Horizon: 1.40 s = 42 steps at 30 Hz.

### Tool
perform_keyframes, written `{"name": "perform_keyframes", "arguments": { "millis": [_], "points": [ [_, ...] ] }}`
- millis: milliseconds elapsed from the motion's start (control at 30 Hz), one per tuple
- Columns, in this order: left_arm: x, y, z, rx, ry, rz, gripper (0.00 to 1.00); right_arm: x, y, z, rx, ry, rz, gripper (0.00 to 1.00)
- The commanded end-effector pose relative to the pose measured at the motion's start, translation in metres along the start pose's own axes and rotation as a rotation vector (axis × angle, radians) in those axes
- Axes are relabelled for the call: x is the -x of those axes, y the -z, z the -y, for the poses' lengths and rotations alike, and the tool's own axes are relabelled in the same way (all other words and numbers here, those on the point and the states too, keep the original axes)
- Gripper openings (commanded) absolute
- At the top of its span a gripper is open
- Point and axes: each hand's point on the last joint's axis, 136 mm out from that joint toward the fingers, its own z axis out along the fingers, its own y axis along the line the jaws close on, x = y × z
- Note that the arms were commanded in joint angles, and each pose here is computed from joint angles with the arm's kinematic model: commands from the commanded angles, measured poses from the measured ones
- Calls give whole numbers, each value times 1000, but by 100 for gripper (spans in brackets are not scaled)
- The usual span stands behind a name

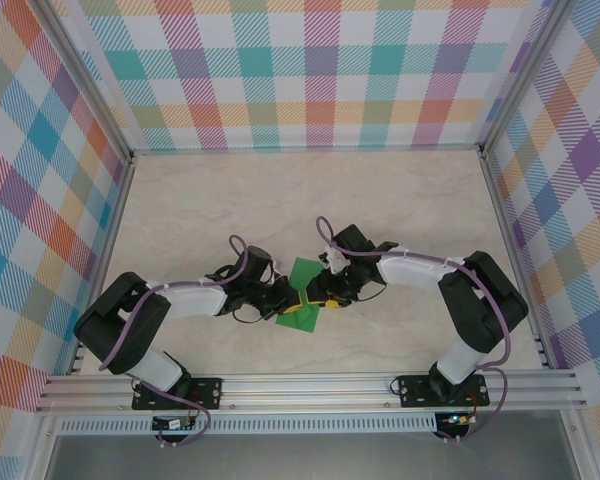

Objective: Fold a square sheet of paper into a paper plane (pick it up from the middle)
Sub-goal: Fold the triangle a second time at the center of the table.

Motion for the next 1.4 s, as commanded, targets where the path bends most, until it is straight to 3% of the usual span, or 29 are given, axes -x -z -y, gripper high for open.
{"name": "perform_keyframes", "arguments": {
  "millis": [0,400,633,867,1033,1133,1367],
  "points": [
    [1,0,8,-7,-11,14,3,-3,-6,-12,93,15,-35,46],
    [1,0,8,-4,-10,14,2,-9,-24,4,71,0,-79,40],
    [1,0,7,0,-7,15,2,-11,-27,1,112,-1,-92,27],
    [2,1,10,-9,-11,16,2,-8,-25,6,61,6,-73,8],
    [3,5,19,-27,-33,29,3,-3,-20,16,-27,28,-50,4],
    [7,7,21,-25,-47,60,7,1,-17,21,-77,51,-45,4],
    [9,12,11,99,-113,181,30,9,-13,26,-148,110,-40,3]
  ]
}}
